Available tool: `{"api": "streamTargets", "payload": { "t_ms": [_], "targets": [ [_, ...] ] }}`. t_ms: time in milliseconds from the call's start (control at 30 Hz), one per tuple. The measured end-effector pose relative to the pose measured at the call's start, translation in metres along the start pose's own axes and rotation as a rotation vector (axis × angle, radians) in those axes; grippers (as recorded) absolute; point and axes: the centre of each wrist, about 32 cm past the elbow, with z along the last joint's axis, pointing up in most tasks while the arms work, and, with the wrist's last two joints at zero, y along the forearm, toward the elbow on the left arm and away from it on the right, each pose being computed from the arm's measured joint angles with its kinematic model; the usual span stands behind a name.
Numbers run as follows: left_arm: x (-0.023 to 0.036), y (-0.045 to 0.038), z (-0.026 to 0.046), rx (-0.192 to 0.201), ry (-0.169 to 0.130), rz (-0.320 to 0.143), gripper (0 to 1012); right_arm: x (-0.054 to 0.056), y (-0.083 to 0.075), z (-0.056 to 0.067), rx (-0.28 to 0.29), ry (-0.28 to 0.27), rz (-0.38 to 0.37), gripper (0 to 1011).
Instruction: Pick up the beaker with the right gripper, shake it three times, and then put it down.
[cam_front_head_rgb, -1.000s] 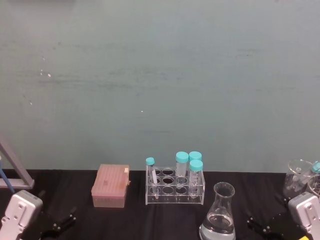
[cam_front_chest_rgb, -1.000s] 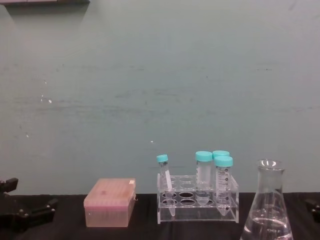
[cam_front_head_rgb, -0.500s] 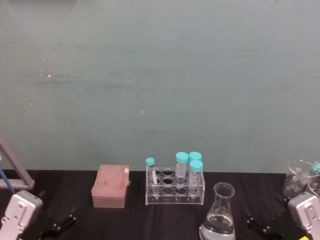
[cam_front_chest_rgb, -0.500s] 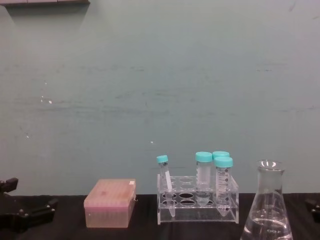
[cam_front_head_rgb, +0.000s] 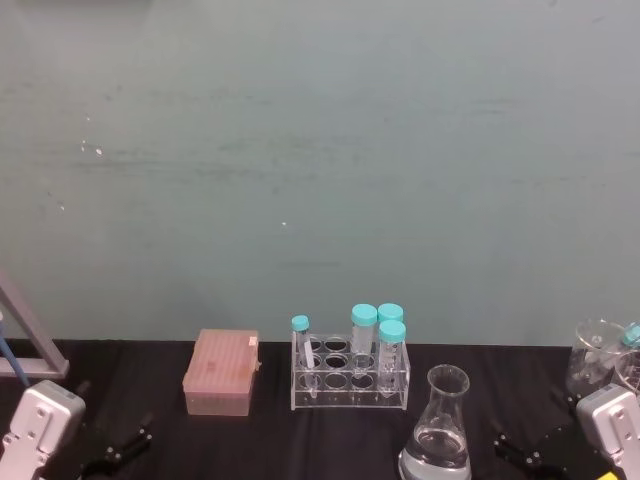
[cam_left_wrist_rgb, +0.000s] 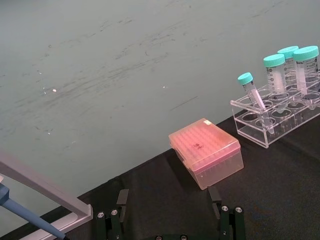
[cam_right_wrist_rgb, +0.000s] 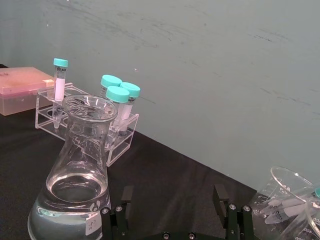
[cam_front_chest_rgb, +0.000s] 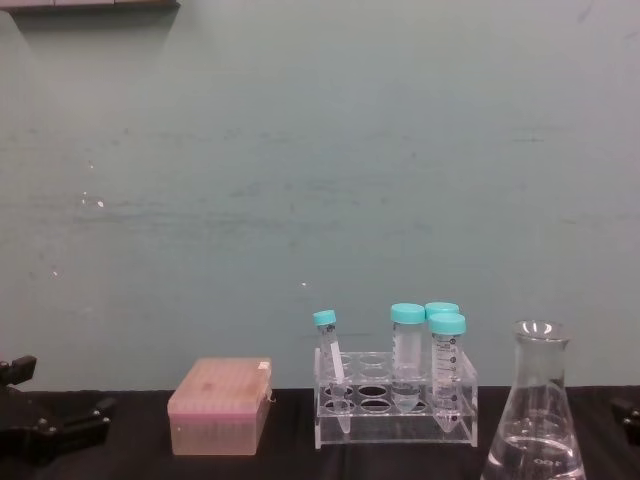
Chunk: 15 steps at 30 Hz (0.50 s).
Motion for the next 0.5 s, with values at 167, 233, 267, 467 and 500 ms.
{"api": "streamTargets", "payload": {
  "t_ms": [167,233,267,467,500],
  "targets": [
    [0.0000,0.0000,0.0000,0.000,0.000,0.000,1000,0.0000,0.0000,0.0000,0.000,0.000,0.000,1003],
    [0.0000,0.0000,0.0000,0.000,0.000,0.000,1000,0.0000,0.0000,0.0000,0.000,0.000,0.000,1003],
    [0.0000,0.0000,0.0000,0.000,0.000,0.000,1000,0.0000,0.0000,0.0000,0.000,0.000,0.000,1003],
    [0.0000,0.0000,0.0000,0.000,0.000,0.000,1000,0.0000,0.0000,0.0000,0.000,0.000,0.000,1003],
    [0.0000,0.0000,0.0000,0.000,0.000,0.000,1000,0.0000,0.0000,0.0000,0.000,0.000,0.000,1003]
  ]
}}
